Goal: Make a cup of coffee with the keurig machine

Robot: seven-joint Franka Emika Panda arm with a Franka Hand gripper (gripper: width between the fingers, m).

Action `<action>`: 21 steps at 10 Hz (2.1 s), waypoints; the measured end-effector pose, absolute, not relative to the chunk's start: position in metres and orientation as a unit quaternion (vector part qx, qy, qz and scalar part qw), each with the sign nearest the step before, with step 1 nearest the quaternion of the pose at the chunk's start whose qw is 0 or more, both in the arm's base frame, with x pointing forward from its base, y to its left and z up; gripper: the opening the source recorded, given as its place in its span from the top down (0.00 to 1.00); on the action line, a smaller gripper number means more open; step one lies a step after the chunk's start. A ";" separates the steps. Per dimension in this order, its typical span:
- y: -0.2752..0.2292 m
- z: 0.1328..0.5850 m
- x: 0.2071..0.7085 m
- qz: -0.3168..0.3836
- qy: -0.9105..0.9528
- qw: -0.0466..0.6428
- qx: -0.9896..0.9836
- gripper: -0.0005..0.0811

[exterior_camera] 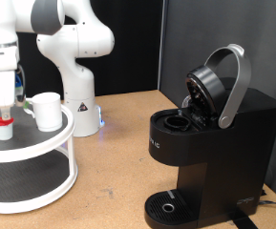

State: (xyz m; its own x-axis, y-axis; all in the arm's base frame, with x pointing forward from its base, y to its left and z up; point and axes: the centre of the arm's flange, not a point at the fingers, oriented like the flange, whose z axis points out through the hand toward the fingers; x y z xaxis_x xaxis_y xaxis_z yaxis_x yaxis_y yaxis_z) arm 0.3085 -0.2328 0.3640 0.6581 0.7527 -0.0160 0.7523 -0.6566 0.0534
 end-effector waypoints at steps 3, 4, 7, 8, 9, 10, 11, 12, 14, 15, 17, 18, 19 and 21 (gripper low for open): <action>-0.235 0.344 0.312 -0.001 0.412 0.031 0.910 0.01; -0.236 0.338 0.312 -0.003 0.412 0.031 0.911 0.01; -0.238 0.329 0.309 -0.004 0.414 0.028 0.910 0.01; -0.239 0.328 0.308 -0.004 0.414 0.026 0.910 0.01; -0.240 0.328 0.308 -0.003 0.414 0.025 0.910 0.01; -0.242 0.327 0.306 -0.002 0.415 0.023 0.910 0.01; -0.243 0.327 0.305 -0.001 0.415 0.022 0.909 0.01; -0.243 0.327 0.305 -0.001 0.415 0.022 0.910 0.05; -0.244 0.327 0.305 -0.001 0.414 0.022 0.910 0.29; -0.244 0.327 0.305 -0.001 0.414 0.022 0.910 0.47; -0.245 0.328 0.305 -0.001 0.411 0.021 0.911 0.47; -0.246 0.329 0.306 0.000 0.408 0.018 0.913 0.47; -0.248 0.332 0.306 0.000 0.405 0.013 0.914 0.47; -0.253 0.346 0.309 0.002 0.401 0.001 0.916 0.47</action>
State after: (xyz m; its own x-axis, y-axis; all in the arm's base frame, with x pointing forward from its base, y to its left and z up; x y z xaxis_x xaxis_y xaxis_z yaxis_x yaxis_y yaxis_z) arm 0.3085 -0.2525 0.3464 0.6780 0.7350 0.0032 0.7350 -0.6780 0.0041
